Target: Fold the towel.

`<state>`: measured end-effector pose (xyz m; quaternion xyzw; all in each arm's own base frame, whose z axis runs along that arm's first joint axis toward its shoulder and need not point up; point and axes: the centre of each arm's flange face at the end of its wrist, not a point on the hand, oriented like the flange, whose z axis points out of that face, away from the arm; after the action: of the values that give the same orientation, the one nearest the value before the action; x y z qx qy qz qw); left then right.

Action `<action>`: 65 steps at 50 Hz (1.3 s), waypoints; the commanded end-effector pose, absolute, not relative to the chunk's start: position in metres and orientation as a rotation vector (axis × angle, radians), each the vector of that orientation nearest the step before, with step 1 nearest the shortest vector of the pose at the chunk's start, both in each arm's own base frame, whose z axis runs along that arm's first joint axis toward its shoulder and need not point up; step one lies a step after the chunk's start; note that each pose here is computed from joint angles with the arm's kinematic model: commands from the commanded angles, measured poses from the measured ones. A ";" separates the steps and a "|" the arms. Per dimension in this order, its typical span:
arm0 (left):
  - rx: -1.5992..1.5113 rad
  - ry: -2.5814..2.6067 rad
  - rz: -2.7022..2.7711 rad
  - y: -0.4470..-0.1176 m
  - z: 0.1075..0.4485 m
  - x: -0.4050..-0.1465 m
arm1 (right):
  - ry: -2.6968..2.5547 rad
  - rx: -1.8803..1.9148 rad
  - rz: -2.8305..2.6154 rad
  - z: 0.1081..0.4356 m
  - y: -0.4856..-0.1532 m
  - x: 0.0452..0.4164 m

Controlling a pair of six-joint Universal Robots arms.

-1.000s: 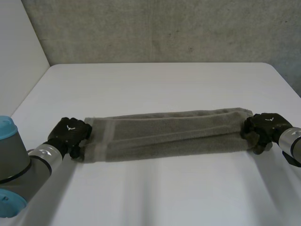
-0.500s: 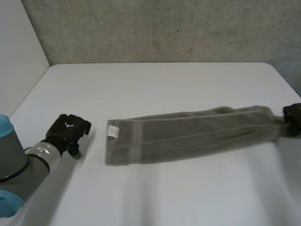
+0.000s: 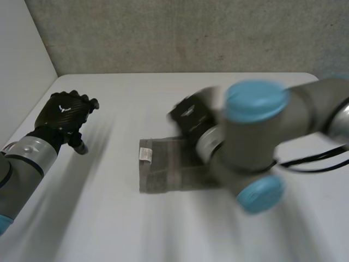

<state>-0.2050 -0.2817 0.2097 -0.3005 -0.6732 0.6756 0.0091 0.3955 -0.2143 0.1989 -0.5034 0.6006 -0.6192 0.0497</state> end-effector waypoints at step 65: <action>-0.837 -2.224 1.770 -0.263 0.132 -0.327 | 2.244 -1.226 -1.767 0.131 -0.244 0.258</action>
<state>-0.3532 -0.2625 0.1346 -0.2928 -0.7262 0.6057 0.1411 0.2636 -0.2406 0.1328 -0.3990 0.7200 -0.5675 0.0210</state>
